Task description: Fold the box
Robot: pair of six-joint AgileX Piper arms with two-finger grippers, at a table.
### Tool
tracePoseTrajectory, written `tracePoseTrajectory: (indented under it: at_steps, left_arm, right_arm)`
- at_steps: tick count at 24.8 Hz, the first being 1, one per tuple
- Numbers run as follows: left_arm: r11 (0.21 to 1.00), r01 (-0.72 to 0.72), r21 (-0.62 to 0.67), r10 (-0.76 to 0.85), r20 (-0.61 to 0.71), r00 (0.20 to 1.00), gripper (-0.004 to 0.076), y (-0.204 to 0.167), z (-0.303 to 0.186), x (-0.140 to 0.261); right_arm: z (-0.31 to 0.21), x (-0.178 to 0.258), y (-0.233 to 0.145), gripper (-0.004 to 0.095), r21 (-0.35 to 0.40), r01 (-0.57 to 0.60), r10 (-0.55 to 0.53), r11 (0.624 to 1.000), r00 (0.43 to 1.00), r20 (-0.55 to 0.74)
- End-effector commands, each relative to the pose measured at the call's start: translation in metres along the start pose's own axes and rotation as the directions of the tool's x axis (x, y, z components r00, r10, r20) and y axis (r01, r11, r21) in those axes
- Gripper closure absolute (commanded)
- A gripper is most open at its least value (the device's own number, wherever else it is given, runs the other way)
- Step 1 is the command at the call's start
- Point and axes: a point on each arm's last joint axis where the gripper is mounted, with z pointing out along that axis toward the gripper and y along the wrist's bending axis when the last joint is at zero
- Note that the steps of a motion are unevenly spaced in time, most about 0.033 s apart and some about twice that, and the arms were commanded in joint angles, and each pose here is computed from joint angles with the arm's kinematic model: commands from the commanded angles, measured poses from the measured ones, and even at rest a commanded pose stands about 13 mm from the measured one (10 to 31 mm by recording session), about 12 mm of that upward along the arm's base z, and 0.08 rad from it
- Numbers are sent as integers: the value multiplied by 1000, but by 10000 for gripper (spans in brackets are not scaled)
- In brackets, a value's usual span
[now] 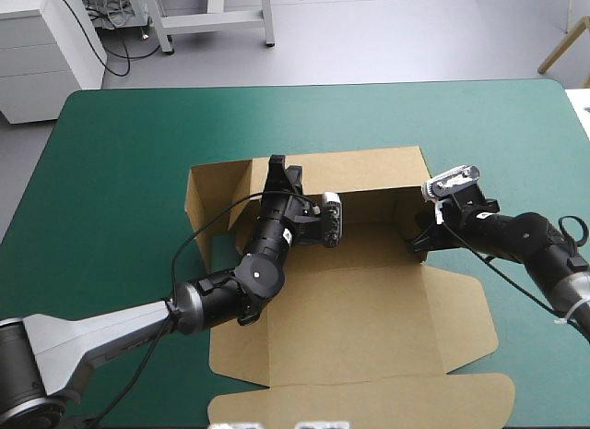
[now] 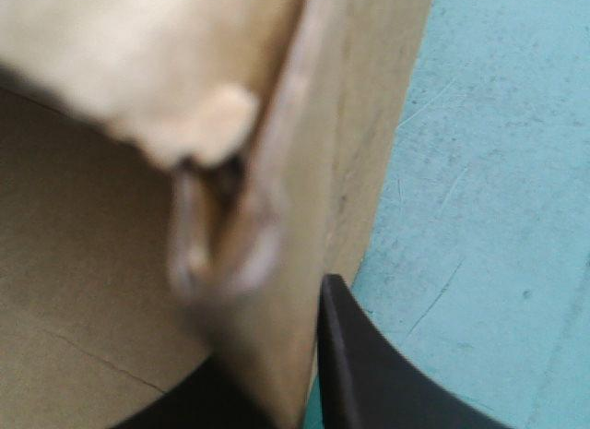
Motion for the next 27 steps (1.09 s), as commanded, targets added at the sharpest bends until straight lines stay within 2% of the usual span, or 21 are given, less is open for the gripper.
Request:
tracePoseTrajectory:
  at_steps: [1,11,14,16,18,19,27]
  left_arm:
    - [999,-11,-46,12,35,999,734,12,-6,-3]
    - [997,-10,-80,9,-11,1000,713,15,-5,2]
    - [995,-10,-104,5,-45,999,604,17,-5,5]
    - [994,6,-106,-11,-45,999,322,17,-5,5]
    - [994,6,-106,-11,-45,999,146,17,-5,5]
    - [994,6,-106,-11,-45,999,99,17,-5,5]
    - [992,10,-129,-11,-8,1000,94,18,-16,-12]
  right_arm:
    - [-15,-16,6,926,-6,18,-17,1000,997,81]
    - [-15,-12,12,927,-70,22,-19,997,999,45]
    - [-15,-11,11,925,-64,36,-34,997,999,33]
    - [-15,-10,10,925,-56,18,-17,998,1000,14]
    - [-15,-8,9,925,-48,14,-14,999,1000,2]
    - [-15,-8,9,925,-46,9,-9,999,1000,0]
    - [-18,-15,5,925,-10,-29,28,1000,999,-19]
